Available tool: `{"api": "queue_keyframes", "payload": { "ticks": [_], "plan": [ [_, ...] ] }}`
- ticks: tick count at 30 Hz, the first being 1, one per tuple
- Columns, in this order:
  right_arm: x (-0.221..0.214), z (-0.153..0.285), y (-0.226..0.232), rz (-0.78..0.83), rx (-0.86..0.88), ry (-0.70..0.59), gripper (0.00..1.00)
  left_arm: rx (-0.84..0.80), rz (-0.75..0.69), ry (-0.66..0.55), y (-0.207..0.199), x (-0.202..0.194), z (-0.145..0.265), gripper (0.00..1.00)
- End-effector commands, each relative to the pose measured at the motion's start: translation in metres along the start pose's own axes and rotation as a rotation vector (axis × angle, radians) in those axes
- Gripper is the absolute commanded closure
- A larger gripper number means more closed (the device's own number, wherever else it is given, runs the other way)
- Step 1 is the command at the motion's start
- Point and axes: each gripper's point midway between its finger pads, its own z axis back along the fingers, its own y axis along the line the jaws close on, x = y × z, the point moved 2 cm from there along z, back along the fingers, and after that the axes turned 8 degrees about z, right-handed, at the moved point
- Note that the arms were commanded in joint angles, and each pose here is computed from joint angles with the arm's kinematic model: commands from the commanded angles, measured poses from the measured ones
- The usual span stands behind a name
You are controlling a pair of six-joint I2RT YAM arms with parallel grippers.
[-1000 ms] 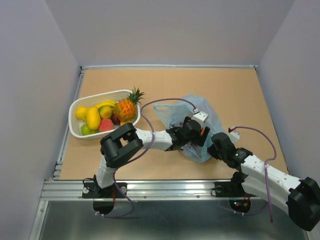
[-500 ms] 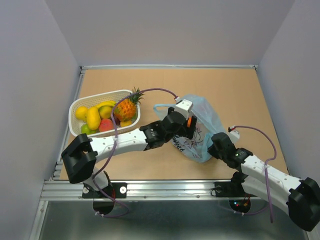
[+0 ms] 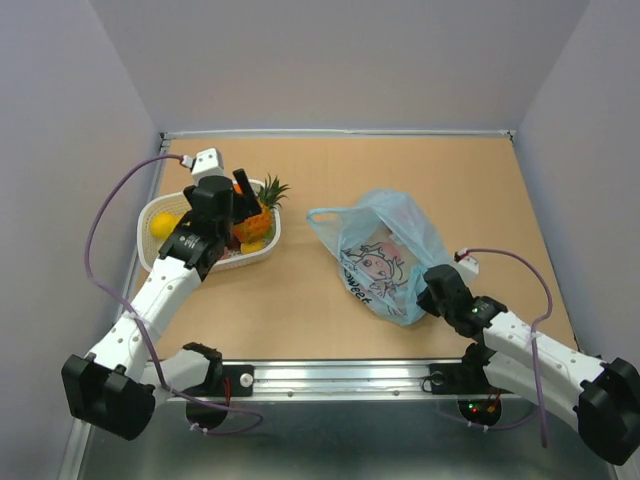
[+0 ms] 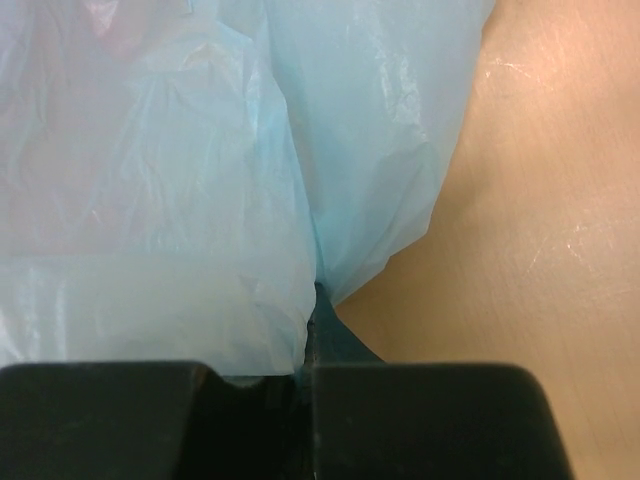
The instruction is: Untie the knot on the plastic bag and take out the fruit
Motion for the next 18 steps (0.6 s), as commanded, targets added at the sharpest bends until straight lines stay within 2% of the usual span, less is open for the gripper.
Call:
{"api": "queue_keyframes", "payload": {
  "ticks": [1, 5, 12, 17, 18],
  "plan": [
    [0.028, 0.007, 0.018, 0.022, 0.050, -0.078, 0.97, 0.144, -0.021, 0.047, 0.049, 0.008, -0.017, 0.59],
    [0.034, 0.010, 0.021, 0.041, 0.066, -0.095, 0.96, 0.214, -0.019, 0.036, 0.062, 0.026, -0.040, 0.54],
    [0.037, 0.012, 0.023, 0.082, 0.071, -0.104, 0.96, 0.319, -0.058, 0.094, 0.078, 0.047, -0.095, 0.47],
    [0.039, 0.013, 0.025, 0.102, 0.079, -0.103, 0.95, 0.362, -0.081, 0.185, 0.084, 0.036, -0.138, 0.39],
    [0.040, 0.014, 0.026, 0.104, 0.081, -0.103, 0.94, 0.367, -0.085, 0.200, 0.085, 0.033, -0.142, 0.34]
  ]
}}
